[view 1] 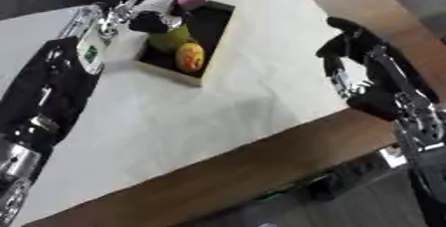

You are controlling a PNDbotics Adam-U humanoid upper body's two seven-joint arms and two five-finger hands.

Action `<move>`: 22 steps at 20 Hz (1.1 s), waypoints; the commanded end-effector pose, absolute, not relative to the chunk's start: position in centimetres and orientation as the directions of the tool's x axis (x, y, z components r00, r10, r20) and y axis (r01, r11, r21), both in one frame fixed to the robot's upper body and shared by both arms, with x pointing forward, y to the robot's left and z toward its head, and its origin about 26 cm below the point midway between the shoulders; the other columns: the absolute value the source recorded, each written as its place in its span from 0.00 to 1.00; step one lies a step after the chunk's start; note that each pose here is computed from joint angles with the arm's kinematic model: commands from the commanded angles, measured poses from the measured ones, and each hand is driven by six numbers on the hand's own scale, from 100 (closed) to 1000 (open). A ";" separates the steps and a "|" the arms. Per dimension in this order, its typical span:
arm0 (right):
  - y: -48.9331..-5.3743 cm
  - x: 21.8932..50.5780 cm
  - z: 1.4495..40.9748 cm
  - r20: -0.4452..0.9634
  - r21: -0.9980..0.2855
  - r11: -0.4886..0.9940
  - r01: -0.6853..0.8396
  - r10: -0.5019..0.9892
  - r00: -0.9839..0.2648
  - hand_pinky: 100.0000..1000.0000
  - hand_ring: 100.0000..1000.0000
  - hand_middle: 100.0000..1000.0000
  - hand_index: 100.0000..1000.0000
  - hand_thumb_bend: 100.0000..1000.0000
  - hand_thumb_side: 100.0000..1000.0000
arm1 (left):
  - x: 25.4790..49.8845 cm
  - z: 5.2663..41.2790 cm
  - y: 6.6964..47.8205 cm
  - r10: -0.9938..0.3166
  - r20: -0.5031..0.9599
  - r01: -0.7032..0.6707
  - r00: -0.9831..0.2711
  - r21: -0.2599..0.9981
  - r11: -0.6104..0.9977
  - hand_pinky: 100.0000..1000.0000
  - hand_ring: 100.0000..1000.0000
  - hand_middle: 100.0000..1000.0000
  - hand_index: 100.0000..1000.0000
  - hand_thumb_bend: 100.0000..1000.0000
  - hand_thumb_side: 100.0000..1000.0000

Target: Pick up objects on the table and place them in the box.

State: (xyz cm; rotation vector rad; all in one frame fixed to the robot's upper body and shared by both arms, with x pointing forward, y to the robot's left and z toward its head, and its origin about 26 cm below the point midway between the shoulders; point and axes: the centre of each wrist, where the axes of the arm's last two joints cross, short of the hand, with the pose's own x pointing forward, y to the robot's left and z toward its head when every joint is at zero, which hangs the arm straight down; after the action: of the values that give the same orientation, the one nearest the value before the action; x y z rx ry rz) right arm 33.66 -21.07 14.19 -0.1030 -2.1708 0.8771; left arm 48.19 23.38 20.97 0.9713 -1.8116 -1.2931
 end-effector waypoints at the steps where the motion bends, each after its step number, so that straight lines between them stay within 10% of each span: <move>1: -21.5 33.7 14.8 0.619 -0.626 0.759 -0.176 0.348 -0.704 0.69 0.66 0.56 0.94 0.00 0.54 | 47.2 23.7 24.4 -0.856 0.107 -0.219 -0.505 0.944 0.248 0.63 0.61 0.73 0.89 0.33 0.51; 14: -23.0 33.6 14.6 0.624 -0.617 0.779 -0.117 0.393 -0.676 0.69 0.66 0.56 0.94 0.00 0.53 | 40.0 26.5 30.3 -0.787 0.261 -0.311 -0.559 0.814 0.491 0.55 0.54 0.61 0.81 0.00 0.42; 22: -23.9 33.4 14.1 0.632 -0.606 0.791 -0.086 0.413 -0.655 0.68 0.65 0.55 0.94 0.00 0.52 | 36.2 23.1 30.7 -0.696 0.473 -0.333 -0.539 0.640 0.693 0.53 0.52 0.59 0.78 0.00 0.49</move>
State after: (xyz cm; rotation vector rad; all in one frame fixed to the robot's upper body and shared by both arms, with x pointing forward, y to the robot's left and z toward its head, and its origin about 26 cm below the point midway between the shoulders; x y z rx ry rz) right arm 33.41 -23.35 13.39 -0.2056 -2.1452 0.7679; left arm 36.72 30.75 21.52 0.7748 -2.1023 -0.6811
